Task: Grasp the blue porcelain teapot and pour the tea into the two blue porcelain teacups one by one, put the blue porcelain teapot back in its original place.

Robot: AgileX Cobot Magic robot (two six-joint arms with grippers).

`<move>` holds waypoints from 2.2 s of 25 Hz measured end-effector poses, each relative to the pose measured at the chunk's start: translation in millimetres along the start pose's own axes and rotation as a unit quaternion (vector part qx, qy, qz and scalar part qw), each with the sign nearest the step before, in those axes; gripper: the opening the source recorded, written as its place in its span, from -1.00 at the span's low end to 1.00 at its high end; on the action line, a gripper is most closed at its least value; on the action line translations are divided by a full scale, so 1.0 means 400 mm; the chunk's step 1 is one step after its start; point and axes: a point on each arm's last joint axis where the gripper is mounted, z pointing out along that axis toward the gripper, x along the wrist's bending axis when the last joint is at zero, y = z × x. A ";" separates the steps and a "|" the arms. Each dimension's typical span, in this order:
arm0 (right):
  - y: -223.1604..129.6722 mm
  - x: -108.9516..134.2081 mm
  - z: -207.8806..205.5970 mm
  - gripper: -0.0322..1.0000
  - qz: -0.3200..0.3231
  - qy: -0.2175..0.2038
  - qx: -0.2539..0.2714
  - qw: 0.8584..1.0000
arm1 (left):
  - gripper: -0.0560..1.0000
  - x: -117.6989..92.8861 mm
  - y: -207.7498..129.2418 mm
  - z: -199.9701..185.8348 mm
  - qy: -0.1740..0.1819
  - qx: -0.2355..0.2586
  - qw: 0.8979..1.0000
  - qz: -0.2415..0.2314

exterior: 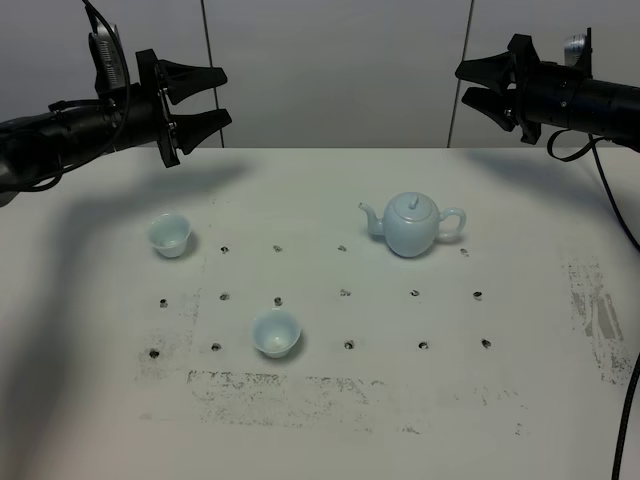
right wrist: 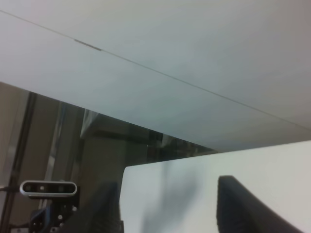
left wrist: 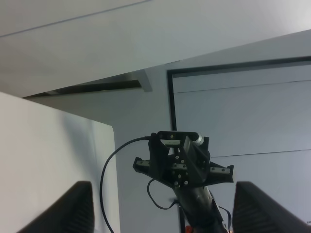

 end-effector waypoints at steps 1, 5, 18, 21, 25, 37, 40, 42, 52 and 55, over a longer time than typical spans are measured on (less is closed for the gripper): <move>0.000 0.000 0.000 -0.04 0.000 0.000 -0.001 1.000 | 0.34 0.000 0.000 0.000 0.000 0.000 1.000 0.000; 0.001 -0.001 0.001 -0.04 0.000 -0.002 -0.002 1.000 | 0.34 -0.001 -0.001 0.000 -0.002 0.002 1.000 -0.001; 0.007 -0.012 -0.002 -0.04 -0.092 -0.065 0.012 0.994 | 0.34 -0.009 0.004 0.002 0.023 0.016 0.989 0.142; 0.021 -0.008 -0.012 -0.04 -0.182 -0.128 0.038 0.974 | 0.34 -0.022 0.023 0.003 0.110 0.043 0.967 0.224; 0.041 -0.024 -0.038 -0.04 -0.268 -0.252 0.077 0.927 | 0.34 -0.066 0.053 0.005 0.246 0.075 0.912 0.320; -0.001 -0.049 -0.136 -0.07 -0.283 -0.536 0.250 0.755 | 0.25 -0.129 0.004 -0.035 0.580 0.182 0.671 0.425; -0.022 0.005 -0.174 -0.07 -0.268 -0.545 0.268 0.748 | 0.17 -0.155 -0.035 -0.092 0.623 0.195 0.628 0.423; -0.024 0.038 -0.191 -0.08 -0.260 -0.547 0.265 0.750 | 0.11 -0.175 -0.059 -0.131 0.638 0.182 0.621 0.418; -0.069 0.197 -0.282 -0.20 -0.254 -0.513 0.208 0.793 | -0.07 -0.399 -0.290 -0.305 0.606 0.053 0.638 0.471; -0.090 0.255 -0.315 -0.20 -0.286 -0.503 0.153 0.801 | -0.07 -0.439 -0.370 -0.358 0.605 0.028 0.648 0.462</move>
